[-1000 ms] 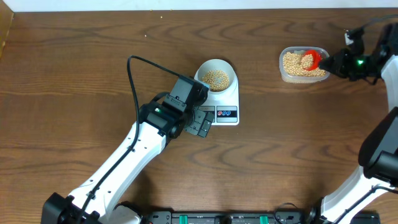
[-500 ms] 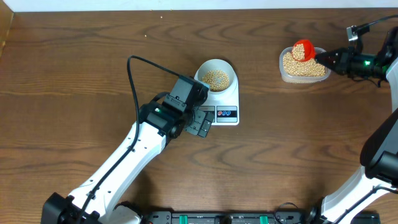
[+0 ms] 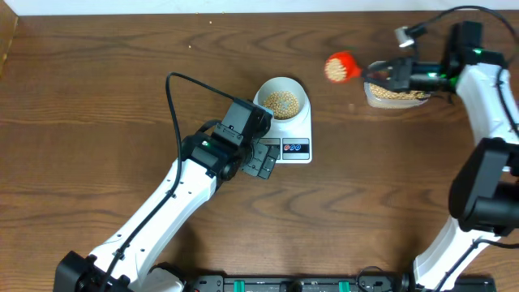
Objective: Scoop item into bowl and weigh 50g on scale
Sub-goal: 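Carry the filled scoop with the right gripper over the grey bowl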
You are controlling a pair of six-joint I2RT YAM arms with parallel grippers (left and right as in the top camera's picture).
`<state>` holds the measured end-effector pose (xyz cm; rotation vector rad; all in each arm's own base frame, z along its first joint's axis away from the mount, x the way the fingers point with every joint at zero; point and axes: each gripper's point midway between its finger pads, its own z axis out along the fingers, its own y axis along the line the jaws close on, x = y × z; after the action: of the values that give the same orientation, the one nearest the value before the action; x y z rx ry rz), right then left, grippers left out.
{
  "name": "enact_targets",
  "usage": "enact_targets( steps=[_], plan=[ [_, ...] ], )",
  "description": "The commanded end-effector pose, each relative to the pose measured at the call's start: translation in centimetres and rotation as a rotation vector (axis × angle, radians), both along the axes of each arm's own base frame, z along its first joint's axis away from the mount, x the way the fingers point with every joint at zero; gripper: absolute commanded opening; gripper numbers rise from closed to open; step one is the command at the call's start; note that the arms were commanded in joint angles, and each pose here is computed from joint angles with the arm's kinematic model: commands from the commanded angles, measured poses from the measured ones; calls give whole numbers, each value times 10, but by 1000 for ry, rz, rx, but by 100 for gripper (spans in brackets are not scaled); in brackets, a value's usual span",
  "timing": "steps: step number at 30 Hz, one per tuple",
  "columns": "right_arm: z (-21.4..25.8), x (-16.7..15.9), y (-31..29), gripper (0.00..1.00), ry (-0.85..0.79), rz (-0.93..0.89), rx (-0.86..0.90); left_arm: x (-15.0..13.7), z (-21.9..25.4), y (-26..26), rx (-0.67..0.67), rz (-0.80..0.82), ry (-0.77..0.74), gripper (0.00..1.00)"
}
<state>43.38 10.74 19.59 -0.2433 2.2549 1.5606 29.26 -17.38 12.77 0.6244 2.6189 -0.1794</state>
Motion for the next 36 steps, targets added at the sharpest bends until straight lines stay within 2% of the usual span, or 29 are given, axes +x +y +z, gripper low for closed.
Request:
enact_targets(
  steps=[1, 15, 25, 36],
  plan=[
    [4, -5, 29, 1, -13, 74, 43, -1, -5, 2, 9, 8, 15, 96],
    [-34, -12, 89, 1, 12, 130, -205, -1, -5, 2, 9, 8, 15, 96],
    [-44, -11, 104, 1, 16, 114, -292, -1, -5, 2, 9, 8, 15, 96],
    [-56, -4, 116, 1, -61, 69, -535, -1, -5, 2, 9, 8, 15, 96]
  ],
)
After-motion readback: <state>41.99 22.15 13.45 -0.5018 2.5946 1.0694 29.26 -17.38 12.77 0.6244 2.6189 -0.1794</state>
